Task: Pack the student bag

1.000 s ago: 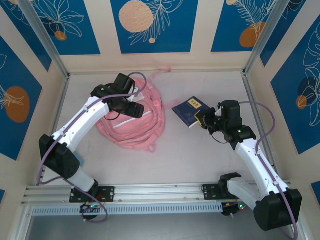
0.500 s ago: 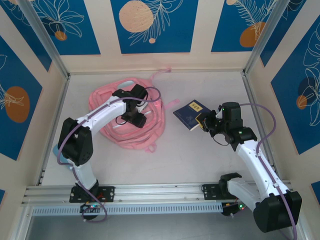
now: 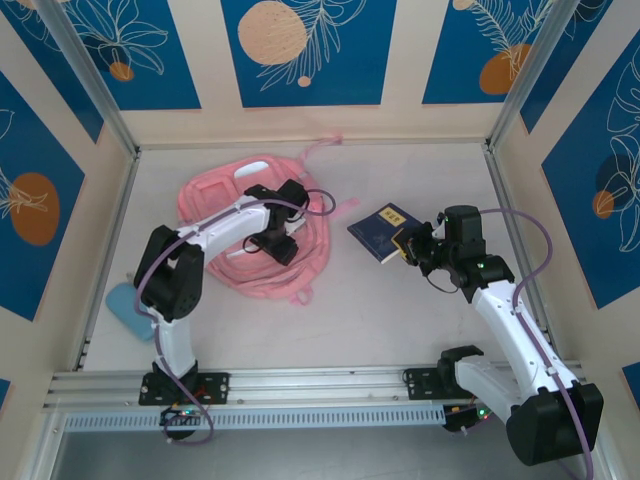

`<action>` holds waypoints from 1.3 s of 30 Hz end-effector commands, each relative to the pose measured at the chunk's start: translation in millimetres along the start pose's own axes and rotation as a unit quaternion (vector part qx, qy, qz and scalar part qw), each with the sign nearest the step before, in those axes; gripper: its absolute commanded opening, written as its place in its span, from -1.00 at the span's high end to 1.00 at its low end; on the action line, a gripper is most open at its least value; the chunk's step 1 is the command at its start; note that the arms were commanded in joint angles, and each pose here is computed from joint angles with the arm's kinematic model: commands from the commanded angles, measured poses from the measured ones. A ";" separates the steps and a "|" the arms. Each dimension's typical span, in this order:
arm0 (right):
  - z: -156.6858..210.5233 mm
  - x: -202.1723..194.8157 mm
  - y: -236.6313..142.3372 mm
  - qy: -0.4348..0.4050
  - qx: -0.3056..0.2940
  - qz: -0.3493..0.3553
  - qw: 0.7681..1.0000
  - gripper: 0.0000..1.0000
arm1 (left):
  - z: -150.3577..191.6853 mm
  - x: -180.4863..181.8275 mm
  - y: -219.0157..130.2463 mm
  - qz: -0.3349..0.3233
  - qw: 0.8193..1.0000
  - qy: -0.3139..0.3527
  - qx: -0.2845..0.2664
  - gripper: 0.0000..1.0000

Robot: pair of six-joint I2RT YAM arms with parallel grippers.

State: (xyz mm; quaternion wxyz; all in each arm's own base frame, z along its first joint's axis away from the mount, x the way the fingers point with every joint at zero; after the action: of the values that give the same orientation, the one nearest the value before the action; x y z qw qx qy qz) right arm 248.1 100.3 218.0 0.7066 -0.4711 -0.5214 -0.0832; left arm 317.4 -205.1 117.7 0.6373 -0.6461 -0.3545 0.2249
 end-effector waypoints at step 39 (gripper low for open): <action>55.5 22.4 13.7 -0.090 0.136 -0.092 0.982 0.95 | -70.6 3.2 -216.9 0.043 0.913 -0.081 -0.398 1.00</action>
State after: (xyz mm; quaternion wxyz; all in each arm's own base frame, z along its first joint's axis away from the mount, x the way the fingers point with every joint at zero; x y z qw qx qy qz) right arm 229.0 142.1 217.5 0.7121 -0.3782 -0.5907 -0.0309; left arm 329.9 -245.4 286.2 0.3926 -0.7932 -0.4406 0.1505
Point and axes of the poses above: each hand's point on the last joint's axis, 136 mm out from that joint toward the fingers, its own y axis out along the fingers, its own x axis along the line the jaws close on, z = x × y, the point moved 4 cm from there along -y, back along the fingers, and after that the axes turned 4 degrees about y, right-handed, at the moved point
